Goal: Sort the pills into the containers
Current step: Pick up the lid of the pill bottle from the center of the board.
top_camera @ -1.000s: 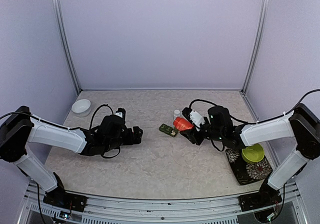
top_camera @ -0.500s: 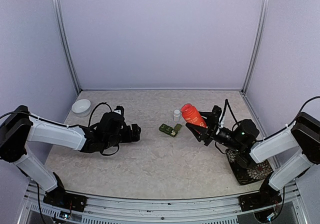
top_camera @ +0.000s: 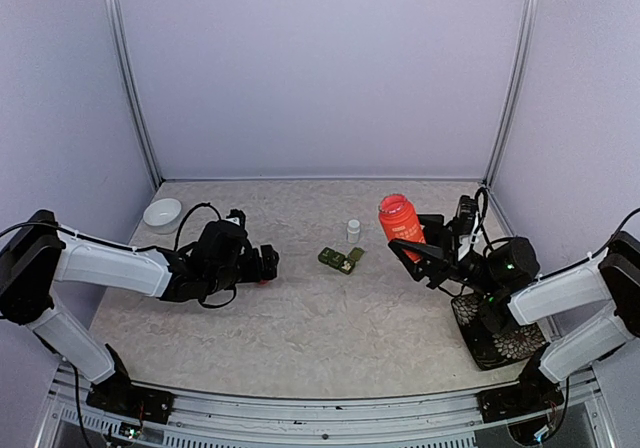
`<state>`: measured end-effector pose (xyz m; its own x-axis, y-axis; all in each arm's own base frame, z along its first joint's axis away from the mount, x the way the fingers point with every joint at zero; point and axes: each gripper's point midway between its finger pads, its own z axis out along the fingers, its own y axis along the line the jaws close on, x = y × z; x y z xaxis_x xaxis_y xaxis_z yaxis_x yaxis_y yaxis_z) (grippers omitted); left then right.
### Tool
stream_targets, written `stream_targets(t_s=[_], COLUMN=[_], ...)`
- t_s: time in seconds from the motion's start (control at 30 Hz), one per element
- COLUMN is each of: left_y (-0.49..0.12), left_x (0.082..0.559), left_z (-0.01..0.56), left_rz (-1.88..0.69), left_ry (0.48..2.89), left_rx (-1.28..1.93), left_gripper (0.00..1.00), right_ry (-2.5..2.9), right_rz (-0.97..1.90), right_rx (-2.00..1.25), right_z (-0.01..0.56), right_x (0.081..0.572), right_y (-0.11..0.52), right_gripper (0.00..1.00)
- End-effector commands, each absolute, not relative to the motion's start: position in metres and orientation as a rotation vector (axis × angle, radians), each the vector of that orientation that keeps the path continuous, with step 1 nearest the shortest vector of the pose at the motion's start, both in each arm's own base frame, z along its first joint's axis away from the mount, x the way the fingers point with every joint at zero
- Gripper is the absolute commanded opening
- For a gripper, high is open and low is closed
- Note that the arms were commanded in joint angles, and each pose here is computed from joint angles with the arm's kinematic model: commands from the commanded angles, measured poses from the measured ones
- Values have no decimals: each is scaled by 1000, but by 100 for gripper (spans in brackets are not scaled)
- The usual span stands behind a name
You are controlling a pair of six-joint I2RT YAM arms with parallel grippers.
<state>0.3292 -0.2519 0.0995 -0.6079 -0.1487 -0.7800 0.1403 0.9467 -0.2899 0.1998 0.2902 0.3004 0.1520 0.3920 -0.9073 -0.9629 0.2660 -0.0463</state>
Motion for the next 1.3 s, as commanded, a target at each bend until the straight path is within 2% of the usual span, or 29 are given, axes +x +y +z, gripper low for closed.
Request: stream_targets(t_s=[0.0, 0.43, 0.63, 0.8, 1.07, 1.27], left_y=[-251, -241, -246, -248, -249, -254], left_x=[335, 365, 373, 371, 366, 363], left_z=[99, 50, 36, 29, 23, 19], left_rz=[-362, -168, -148, -147, -126, -112], left_ry=[2199, 2311, 2344, 2365, 2382, 2390], left_rx=[3, 14, 37, 52, 75, 96], left_gripper=[99, 98, 91, 79, 68, 63], right_ry=[657, 734, 767, 780, 802, 820], right_rz=[1111, 1110, 1072, 1051, 1042, 1045], right_rx=[-749, -860, -862, -855, -850, -854], right_z=[354, 340, 338, 337, 335, 331], right_x=[170, 168, 169, 171, 177, 179], right_y=[267, 279, 277, 276, 278, 280], right_gripper=[26, 28, 28, 28, 28, 29])
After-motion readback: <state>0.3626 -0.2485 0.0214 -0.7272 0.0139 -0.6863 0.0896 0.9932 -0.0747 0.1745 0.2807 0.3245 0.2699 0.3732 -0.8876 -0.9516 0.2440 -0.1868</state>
